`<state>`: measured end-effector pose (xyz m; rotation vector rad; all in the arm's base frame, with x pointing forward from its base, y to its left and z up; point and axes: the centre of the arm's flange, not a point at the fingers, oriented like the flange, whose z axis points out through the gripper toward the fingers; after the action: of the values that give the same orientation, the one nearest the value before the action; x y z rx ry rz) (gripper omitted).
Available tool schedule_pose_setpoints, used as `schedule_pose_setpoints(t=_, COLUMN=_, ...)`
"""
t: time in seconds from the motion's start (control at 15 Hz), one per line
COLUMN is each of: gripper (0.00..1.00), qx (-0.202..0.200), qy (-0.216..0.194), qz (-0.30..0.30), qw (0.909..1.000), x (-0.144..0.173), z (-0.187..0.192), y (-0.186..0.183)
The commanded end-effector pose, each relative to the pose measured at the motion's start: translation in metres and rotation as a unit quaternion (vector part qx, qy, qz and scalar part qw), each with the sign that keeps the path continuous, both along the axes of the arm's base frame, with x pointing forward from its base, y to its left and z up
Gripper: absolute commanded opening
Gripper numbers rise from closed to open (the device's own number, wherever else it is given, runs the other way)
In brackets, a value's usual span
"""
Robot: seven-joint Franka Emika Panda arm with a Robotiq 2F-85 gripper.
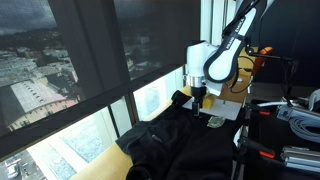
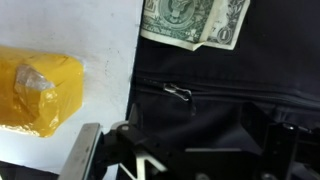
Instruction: Close the zipper of the black vest
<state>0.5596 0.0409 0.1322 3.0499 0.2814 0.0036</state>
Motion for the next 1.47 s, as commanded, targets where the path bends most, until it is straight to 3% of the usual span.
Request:
schedule_pose_setpoints(t=0.0, gripper=1.00, qx=-0.001, qy=-0.001, qz=0.005, qw=1.0000, x=0.0015, z=-0.0017, y=0.0019)
schedule_pose_setpoints(t=0.33, gripper=1.00, qx=-0.002, qy=-0.002, qz=0.005, qw=1.0000, x=0.0016, z=-0.0008, y=0.0018)
schedule_pose_setpoints(t=0.4, gripper=0.96, qx=-0.002, qy=-0.002, qz=0.005, qw=1.0000, x=0.0020, z=-0.0007, y=0.0012)
schedule_pose_setpoints(t=0.47, gripper=0.77, qx=-0.003, qy=-0.002, qz=0.005, qw=1.0000, x=0.0023, z=-0.0011, y=0.0005)
schedule_pose_setpoints(t=0.6, gripper=0.71, qx=-0.003, qy=-0.002, qz=0.004, qw=1.0000, x=0.0023, z=-0.0015, y=-0.0009)
schedule_pose_setpoints(t=1.2, gripper=0.02, qx=-0.005, qy=0.002, qz=0.002, qw=1.0000, x=0.0016, z=-0.0001, y=-0.0033)
schedule_pose_setpoints(t=1.4, gripper=0.00, qx=-0.006, qy=0.004, qz=0.003, qw=1.0000, x=0.0018, z=0.0001, y=-0.0035)
